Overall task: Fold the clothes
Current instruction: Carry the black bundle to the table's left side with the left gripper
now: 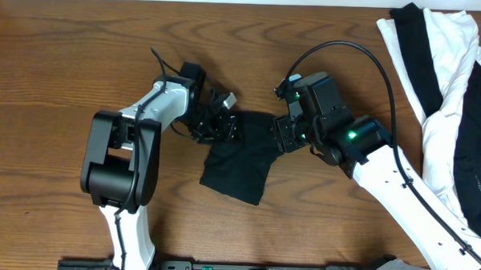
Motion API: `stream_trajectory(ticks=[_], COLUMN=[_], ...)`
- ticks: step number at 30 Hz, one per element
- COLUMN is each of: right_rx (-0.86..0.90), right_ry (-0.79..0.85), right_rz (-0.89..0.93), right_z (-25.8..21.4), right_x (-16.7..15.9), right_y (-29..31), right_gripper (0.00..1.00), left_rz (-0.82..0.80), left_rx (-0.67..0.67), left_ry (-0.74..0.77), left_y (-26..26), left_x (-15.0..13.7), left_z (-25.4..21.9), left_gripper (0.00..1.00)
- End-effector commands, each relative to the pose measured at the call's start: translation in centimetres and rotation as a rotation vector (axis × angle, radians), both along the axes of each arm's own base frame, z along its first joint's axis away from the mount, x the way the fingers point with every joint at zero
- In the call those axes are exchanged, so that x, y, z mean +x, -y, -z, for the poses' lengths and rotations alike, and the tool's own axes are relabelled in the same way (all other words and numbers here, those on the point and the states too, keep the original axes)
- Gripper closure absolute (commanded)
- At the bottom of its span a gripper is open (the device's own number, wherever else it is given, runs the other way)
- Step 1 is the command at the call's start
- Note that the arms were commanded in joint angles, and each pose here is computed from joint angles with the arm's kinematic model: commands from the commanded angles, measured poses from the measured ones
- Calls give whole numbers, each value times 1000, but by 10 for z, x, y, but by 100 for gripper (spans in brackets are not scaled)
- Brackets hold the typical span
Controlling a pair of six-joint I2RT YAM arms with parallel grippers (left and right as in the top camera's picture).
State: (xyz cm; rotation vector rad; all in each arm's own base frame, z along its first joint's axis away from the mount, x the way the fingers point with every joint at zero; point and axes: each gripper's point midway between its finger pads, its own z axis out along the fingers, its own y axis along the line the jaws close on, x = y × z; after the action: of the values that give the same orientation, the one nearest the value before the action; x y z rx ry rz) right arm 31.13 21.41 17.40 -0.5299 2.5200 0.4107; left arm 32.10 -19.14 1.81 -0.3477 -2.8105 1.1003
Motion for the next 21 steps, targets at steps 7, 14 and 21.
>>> stream_trajectory(ticks=[7, 14, 21], right_rx=[-58, -125, -135], right_ry=[-28, -43, -54], right_rz=[19, 49, 50], right_z=[9, 15, 17], right_x=[-3, -6, -9], right_y=[14, 28, 30], right_gripper=[43, 43, 43], left_rz=[7, -296, -789], left_rx=[34, 266, 345], left_ry=[40, 151, 267], left_y=[-15, -110, -237], left_x=[8, 69, 125], left_z=[6, -22, -63], left_gripper=[94, 94, 94])
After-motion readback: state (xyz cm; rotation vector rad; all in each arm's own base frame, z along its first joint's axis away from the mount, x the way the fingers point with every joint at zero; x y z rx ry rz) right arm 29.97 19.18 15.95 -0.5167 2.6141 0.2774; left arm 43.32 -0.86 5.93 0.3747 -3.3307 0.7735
